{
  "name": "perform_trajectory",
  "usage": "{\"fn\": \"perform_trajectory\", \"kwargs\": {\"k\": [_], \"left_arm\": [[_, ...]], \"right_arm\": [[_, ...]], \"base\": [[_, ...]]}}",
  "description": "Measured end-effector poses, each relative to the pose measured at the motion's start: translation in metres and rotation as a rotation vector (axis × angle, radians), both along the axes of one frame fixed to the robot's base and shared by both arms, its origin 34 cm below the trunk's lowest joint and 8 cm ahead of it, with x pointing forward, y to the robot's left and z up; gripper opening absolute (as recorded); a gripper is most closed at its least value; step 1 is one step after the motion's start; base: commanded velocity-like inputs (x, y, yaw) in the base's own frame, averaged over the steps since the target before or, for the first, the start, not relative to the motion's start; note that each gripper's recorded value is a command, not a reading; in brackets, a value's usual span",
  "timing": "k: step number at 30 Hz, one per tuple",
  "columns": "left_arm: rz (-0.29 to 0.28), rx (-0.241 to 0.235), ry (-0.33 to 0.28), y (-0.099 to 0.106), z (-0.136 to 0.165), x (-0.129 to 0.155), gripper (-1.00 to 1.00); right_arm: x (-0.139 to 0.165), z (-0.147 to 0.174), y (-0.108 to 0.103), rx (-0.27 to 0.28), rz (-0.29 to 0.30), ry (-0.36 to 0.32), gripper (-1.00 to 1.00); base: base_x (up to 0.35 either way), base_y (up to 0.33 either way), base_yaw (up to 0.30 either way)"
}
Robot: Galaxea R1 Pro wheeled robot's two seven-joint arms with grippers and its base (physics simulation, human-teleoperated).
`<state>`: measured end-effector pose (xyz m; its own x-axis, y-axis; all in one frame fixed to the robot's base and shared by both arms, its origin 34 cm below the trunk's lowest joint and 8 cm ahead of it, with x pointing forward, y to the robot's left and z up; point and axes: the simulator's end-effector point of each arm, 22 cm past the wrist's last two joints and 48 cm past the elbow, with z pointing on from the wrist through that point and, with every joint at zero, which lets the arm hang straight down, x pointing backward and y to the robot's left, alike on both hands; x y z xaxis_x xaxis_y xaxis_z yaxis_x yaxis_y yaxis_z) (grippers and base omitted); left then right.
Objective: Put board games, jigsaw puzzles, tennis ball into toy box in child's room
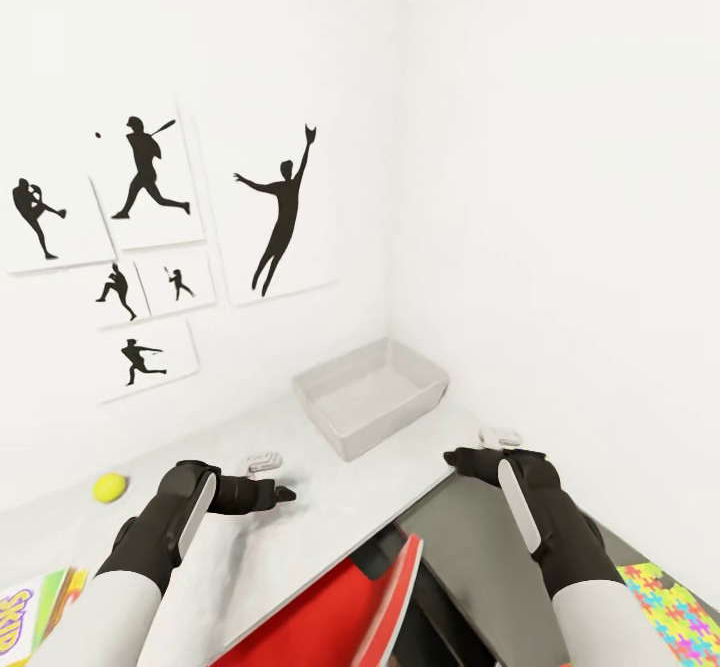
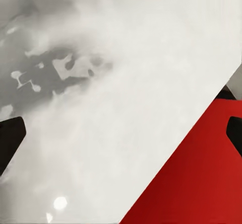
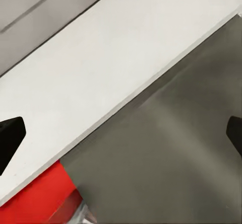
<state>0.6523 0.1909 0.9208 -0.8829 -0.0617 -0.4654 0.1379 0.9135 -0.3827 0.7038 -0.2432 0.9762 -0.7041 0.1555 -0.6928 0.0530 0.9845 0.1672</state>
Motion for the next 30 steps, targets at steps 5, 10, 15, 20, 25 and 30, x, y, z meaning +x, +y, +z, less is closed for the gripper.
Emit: {"fn": "perform_trajectory", "kwargs": {"k": [5,10,15,20,25,30], "left_arm": [[0.000,0.000,0.001,-0.0001,-0.0003,0.0001,1.00],[0.000,0.000,0.002,-0.0003,-0.0002,-0.0003,1.00],[0.001,-0.001,0.003,-0.0001,-0.0003,-0.0002,1.00],[0.000,0.000,0.003,-0.0003,-0.0005,-0.0003,1.00],[0.000,-0.001,0.004,-0.0002,-0.0006,-0.0004,1.00],[0.000,-0.001,0.004,-0.0002,-0.0006,-0.0004,1.00]], "right_arm": [[0.0003,-0.0002,0.0001,0.000,0.000,0.000,1.00],[0.0002,0.0000,0.0001,0.000,0.000,-0.001,1.00],[0.0003,-0.0001,0.0001,0.000,0.000,0.000,1.00],[0.0003,-0.0002,0.0001,0.000,0.000,0.000,1.00],[0.0004,-0.0002,0.0008,0.001,0.001,0.000,1.00],[0.0004,-0.0002,0.0010,0.001,0.001,0.000,1.00]], "base": [[0.073,-0.005,0.011],[0.095,-0.001,0.003],[0.129,0.000,0.001],[0.031,0.000,0.000],[0.007,0.000,0.027],[0.001,0.000,0.087]]}}
